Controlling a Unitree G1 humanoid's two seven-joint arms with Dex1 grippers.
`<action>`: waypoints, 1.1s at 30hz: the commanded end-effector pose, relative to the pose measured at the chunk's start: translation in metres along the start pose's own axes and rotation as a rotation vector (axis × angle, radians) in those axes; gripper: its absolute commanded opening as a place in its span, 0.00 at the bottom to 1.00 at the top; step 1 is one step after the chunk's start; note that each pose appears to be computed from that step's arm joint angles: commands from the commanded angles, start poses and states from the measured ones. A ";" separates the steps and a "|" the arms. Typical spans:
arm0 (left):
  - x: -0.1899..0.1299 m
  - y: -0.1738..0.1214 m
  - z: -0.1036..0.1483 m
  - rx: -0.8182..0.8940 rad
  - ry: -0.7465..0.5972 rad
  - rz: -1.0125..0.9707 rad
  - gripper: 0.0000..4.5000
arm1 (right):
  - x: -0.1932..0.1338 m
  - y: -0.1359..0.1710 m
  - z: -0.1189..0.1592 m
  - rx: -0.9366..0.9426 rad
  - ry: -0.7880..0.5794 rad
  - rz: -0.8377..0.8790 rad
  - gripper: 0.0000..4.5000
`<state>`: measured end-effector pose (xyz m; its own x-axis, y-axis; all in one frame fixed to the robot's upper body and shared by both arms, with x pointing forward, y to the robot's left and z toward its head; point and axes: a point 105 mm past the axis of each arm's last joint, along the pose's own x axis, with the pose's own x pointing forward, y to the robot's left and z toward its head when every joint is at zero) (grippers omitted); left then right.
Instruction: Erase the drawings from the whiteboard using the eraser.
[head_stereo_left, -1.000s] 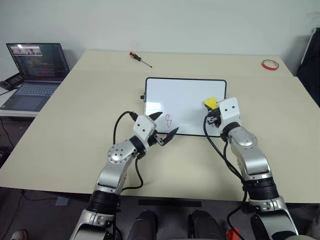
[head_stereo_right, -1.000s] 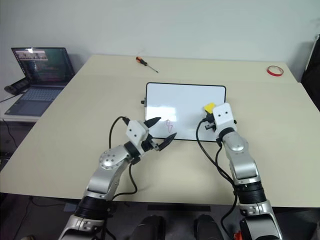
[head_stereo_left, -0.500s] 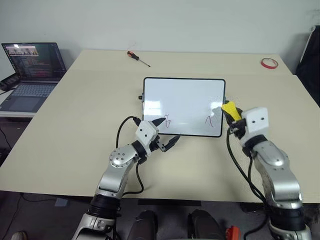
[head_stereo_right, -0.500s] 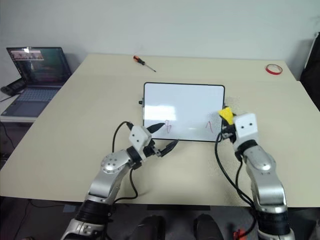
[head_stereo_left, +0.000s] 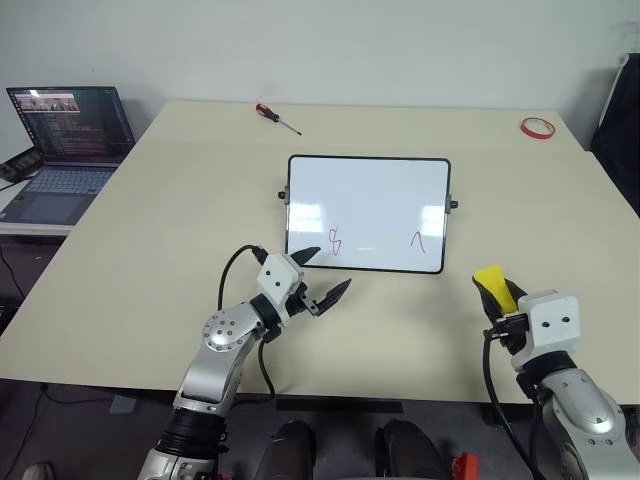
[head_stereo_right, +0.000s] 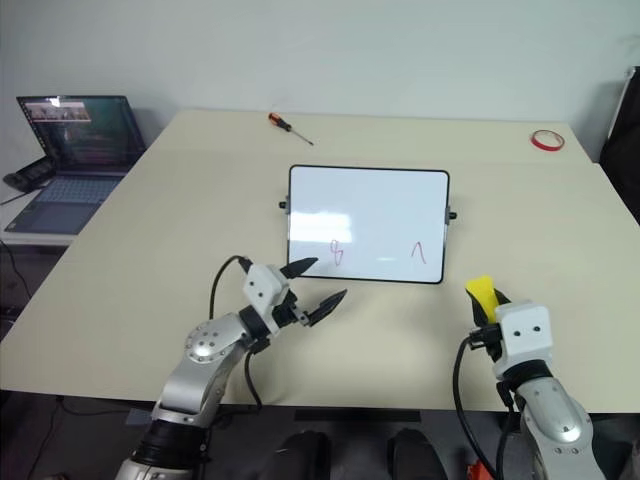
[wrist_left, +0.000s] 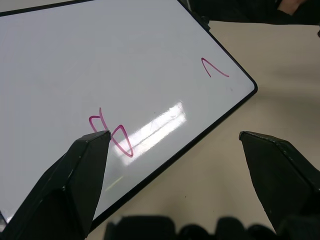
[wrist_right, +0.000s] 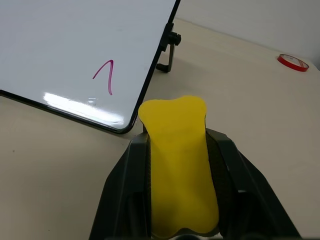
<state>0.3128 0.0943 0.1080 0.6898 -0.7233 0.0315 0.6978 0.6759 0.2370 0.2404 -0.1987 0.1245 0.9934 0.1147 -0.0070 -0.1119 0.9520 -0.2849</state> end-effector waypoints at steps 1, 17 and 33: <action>0.001 0.001 0.018 0.024 -0.059 0.004 1.00 | 0.001 0.002 0.017 0.007 -0.068 0.006 0.26; 0.009 0.007 0.022 0.043 -0.069 0.009 1.00 | 0.059 0.020 0.037 -0.063 -0.210 0.125 0.26; 0.008 0.010 0.025 0.059 -0.071 0.030 1.00 | 0.118 0.049 0.051 -0.127 -0.240 0.242 0.26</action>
<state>0.3215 0.0926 0.1218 0.6984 -0.7129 0.0638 0.6766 0.6866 0.2660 0.3520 -0.1285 0.1456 0.9167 0.3917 0.0793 -0.3297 0.8532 -0.4041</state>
